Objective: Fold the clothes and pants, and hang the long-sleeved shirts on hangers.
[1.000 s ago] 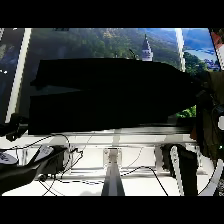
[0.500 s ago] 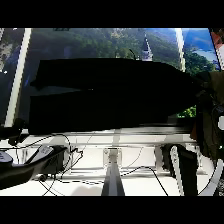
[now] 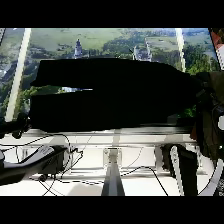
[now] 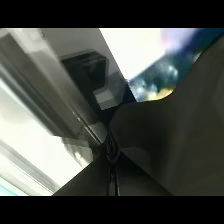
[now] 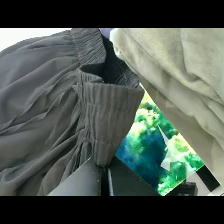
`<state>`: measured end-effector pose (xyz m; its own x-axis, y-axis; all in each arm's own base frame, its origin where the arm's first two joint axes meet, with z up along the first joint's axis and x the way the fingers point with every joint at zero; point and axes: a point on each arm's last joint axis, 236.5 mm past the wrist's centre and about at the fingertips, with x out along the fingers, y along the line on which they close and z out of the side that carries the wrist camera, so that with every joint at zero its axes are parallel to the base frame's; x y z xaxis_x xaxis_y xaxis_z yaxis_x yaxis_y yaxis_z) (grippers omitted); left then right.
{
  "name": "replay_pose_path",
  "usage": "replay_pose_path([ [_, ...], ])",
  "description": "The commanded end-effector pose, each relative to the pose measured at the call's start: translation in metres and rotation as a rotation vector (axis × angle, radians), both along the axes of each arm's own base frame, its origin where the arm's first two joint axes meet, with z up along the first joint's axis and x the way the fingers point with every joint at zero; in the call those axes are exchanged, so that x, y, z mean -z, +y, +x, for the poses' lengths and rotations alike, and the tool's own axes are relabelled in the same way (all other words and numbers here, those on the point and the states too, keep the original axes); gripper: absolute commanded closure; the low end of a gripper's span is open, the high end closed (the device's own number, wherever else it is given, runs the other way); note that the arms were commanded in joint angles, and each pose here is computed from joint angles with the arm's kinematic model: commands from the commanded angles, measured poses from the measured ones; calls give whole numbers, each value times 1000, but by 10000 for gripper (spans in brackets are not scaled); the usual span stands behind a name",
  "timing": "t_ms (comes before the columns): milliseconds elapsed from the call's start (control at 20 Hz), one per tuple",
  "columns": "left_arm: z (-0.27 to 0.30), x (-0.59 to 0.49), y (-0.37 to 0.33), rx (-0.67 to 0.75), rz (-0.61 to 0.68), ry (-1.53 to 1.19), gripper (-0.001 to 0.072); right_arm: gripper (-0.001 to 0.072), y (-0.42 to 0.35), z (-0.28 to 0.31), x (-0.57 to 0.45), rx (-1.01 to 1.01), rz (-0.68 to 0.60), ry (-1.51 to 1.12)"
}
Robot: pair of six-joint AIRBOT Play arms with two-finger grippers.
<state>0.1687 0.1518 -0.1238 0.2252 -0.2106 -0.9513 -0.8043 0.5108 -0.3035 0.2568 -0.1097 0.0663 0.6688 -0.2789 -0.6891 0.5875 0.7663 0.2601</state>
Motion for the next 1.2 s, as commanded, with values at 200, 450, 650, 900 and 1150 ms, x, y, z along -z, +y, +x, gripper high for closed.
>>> replay_pose_path([
  [200,55,-91,42,60,220,-226,698,697,-4,5,-39,-46,-91,-45],
  [450,90,-170,60,-9,384,-453,698,697,-6,-10,-73,-55,-133,-3],
  [650,101,-190,58,-43,395,-535,700,697,-16,-35,-89,-42,-202,94],
  [900,137,-207,59,-21,491,-623,702,698,-24,-16,-102,-34,-228,28],
  [1150,224,-205,29,30,442,-700,703,697,-41,34,-57,23,-103,73],
])
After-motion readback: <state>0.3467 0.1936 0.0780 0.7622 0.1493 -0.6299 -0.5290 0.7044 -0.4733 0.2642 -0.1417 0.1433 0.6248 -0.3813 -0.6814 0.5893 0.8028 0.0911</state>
